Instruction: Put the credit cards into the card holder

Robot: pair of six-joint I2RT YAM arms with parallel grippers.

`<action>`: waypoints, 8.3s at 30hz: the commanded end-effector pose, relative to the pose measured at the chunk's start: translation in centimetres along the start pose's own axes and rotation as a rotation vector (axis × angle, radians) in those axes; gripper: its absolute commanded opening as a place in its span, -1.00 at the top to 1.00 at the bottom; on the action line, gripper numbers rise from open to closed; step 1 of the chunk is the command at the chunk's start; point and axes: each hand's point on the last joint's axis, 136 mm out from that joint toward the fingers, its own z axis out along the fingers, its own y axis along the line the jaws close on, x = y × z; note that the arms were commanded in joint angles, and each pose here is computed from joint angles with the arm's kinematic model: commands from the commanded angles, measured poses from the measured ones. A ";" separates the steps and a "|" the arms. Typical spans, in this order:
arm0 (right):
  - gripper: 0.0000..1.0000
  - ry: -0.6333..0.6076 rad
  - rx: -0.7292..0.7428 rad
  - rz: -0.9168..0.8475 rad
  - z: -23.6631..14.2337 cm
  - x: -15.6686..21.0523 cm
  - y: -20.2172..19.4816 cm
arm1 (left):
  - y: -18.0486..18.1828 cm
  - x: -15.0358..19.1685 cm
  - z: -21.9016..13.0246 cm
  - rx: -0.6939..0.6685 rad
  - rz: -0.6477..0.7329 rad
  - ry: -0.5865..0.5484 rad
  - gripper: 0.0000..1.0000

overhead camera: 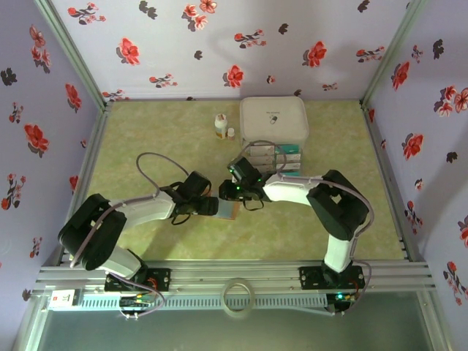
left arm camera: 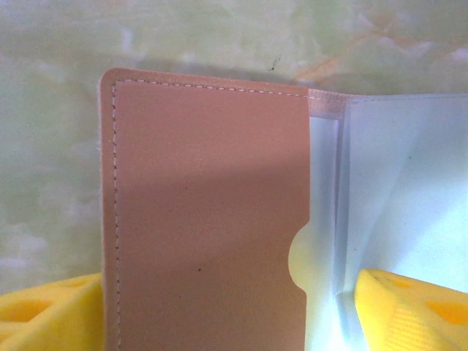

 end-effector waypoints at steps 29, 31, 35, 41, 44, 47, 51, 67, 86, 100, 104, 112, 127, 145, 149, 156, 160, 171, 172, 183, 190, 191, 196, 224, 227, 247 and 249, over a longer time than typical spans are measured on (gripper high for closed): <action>0.22 0.037 -0.054 0.079 1.9 0.8 -0.2 | 1.2 3.5 2.0 -0.034 0.019 0.111 -0.66; 0.24 0.035 -0.070 0.081 1.7 0.7 0.3 | 1.2 3.5 2.0 -0.032 0.017 0.109 -0.66; 0.26 0.026 -0.095 0.082 1.0 0.3 1.0 | 1.1 3.1 1.7 -0.026 0.018 0.098 -0.68; 0.27 0.020 -0.141 0.090 0.3 -0.1 2.3 | 0.6 1.6 0.1 -0.006 0.013 0.048 -0.84; 0.27 0.020 -0.163 0.091 0.0 -0.2 3.0 | 0.7 0.1 -1.5 0.010 -0.012 -0.010 -0.99; 0.27 0.017 -0.177 0.087 -0.2 -0.4 3.8 | 1.2 -1.5 -3.7 0.033 -0.057 -0.082 -1.00; 0.26 0.012 -0.197 0.079 -0.5 -0.6 5.1 | 2.3 -3.3 -6.8 0.057 -0.126 -0.174 -0.99; 0.19 0.053 -0.197 0.060 3.9 -0.5 7.9 | 4.3 -4.5 -9.5 0.060 -0.204 -0.236 -0.99; 0.11 -0.041 -0.111 -0.028 -3.6 -0.8 5.3 | 4.5 -3.8 -8.6 0.043 -0.196 -0.200 -0.99; -0.06 -0.049 0.180 -0.032 -6.2 2.1 -5.3 | 4.4 -3.5 -6.3 0.020 -0.195 -0.135 -0.99; 0.06 -0.025 0.176 -0.029 -4.6 2.0 -5.7 | 4.3 -3.2 -5.6 0.015 -0.201 -0.115 -0.99; 0.79 0.012 0.152 -0.034 -3.7 2.3 -6.1 | 3.9 -2.4 -4.6 0.010 -0.198 -0.081 -0.99; 1.00 0.082 0.239 -0.100 -7.4 3.4 -10.8 | 1.2 -2.3 -4.3 0.053 -0.187 -0.069 -0.99; 0.23 -0.036 0.200 -0.056 -12.2 1.5 -8.7 | -2.3 -4.6 -6.6 0.157 -0.305 -0.046 -0.99; 0.05 -0.131 0.245 -0.042 -14.8 -1.0 -8.8 | -2.6 -6.0 -8.5 0.160 -0.389 -0.040 -0.99; -0.09 -0.216 0.316 -0.022 -16.7 -5.3 -10.3 | -3.8 -8.7 -11.4 0.194 -0.591 0.008 -0.99; -0.09 -0.188 0.299 -0.033 -15.5 -6.7 -10.6 | -4.4 -9.6 -13.0 0.198 -0.717 0.050 -0.99; -0.08 -0.073 0.230 -0.119 -11.9 -7.9 -9.3 | -4.5 -11.6 -18.5 0.101 -0.939 0.131 -0.99; -0.08 -0.062 0.225 -0.122 -11.6 -7.9 -9.3 | -4.7 -12.0 -18.9 0.110 -0.942 0.125 -0.99; -0.07 0.003 0.201 -0.122 -9.3 -7.1 -9.7 | -4.9 -14.7 -20.0 0.173 -0.963 0.062 -0.99; -0.07 0.021 0.202 -0.127 -8.2 -7.0 -10.0 | -4.8 -13.4 -20.0 0.193 -0.972 0.049 -0.99; -0.06 0.024 0.201 -0.131 -8.0 -7.1 -10.0 | -4.9 -13.7 -20.1 0.205 -0.970 0.031 -0.99; -0.05 0.032 0.203 -0.142 -7.4 -7.5 -10.1 | -4.8 -15.2 -21.0 0.217 -0.956 -0.021 -0.99; -0.03 0.052 0.248 -0.390 -8.4 -8.0 -8.0 | -2.9 -12.4 -17.3 0.171 -0.814 -0.044 -0.99; -0.03 0.068 0.260 -0.432 -7.7 -7.6 -7.9 | -2.3 -11.5 -16.1 0.192 -0.786 -0.055 -0.99; 0.00 0.138 0.405 -0.610 -6.4 -6.4 -9.8 | 0.3 -6.9 -13.0 0.290 -0.730 -0.094 -0.99; 0.00 0.161 0.409 -0.624 -6.2 -6.0 -10.0 | 0.2 -6.8 -12.8 0.292 -0.728 -0.089 -0.99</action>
